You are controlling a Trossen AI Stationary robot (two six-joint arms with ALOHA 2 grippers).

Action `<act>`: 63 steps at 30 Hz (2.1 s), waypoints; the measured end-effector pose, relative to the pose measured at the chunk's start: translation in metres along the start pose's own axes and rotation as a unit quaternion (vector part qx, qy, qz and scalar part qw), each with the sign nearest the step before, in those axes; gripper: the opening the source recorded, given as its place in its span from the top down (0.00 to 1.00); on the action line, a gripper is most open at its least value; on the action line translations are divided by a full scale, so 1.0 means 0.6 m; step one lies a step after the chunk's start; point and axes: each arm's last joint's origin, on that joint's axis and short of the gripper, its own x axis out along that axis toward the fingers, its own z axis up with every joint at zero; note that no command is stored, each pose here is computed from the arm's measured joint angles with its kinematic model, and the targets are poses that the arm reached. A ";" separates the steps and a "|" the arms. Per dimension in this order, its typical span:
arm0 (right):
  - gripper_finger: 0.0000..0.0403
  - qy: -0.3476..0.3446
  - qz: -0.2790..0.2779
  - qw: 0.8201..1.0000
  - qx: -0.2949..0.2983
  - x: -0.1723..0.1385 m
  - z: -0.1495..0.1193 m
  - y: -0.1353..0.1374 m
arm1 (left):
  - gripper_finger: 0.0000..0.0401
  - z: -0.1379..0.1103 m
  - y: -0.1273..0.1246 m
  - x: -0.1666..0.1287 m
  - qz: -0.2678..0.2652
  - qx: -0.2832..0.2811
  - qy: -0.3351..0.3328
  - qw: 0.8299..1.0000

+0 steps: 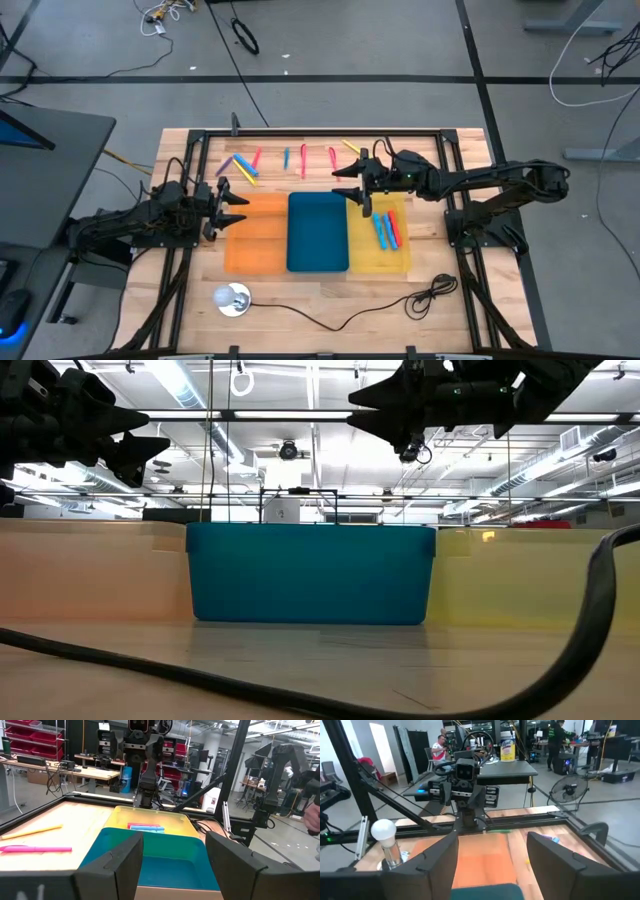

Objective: Pick & Place Markers
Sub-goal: Put the blue marker into the yellow bin

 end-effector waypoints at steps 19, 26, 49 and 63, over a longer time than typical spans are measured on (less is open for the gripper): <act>0.42 -0.008 -0.001 1.000 -0.003 0.000 0.003 0.000 | 0.45 0.003 0.003 0.000 0.036 -0.012 -0.016 0.999; 0.42 -0.009 0.000 1.000 -0.003 0.000 0.003 0.000 | 0.45 0.005 0.003 0.000 0.034 -0.052 -0.023 0.998; 0.42 -0.083 0.002 0.994 0.066 -0.053 0.065 -0.033 | 0.40 0.139 -0.011 0.007 0.156 -0.018 0.030 0.987; 0.42 -0.089 0.060 0.993 0.057 -0.085 0.087 -0.047 | 0.24 0.234 -0.010 0.073 0.164 0.069 0.213 0.961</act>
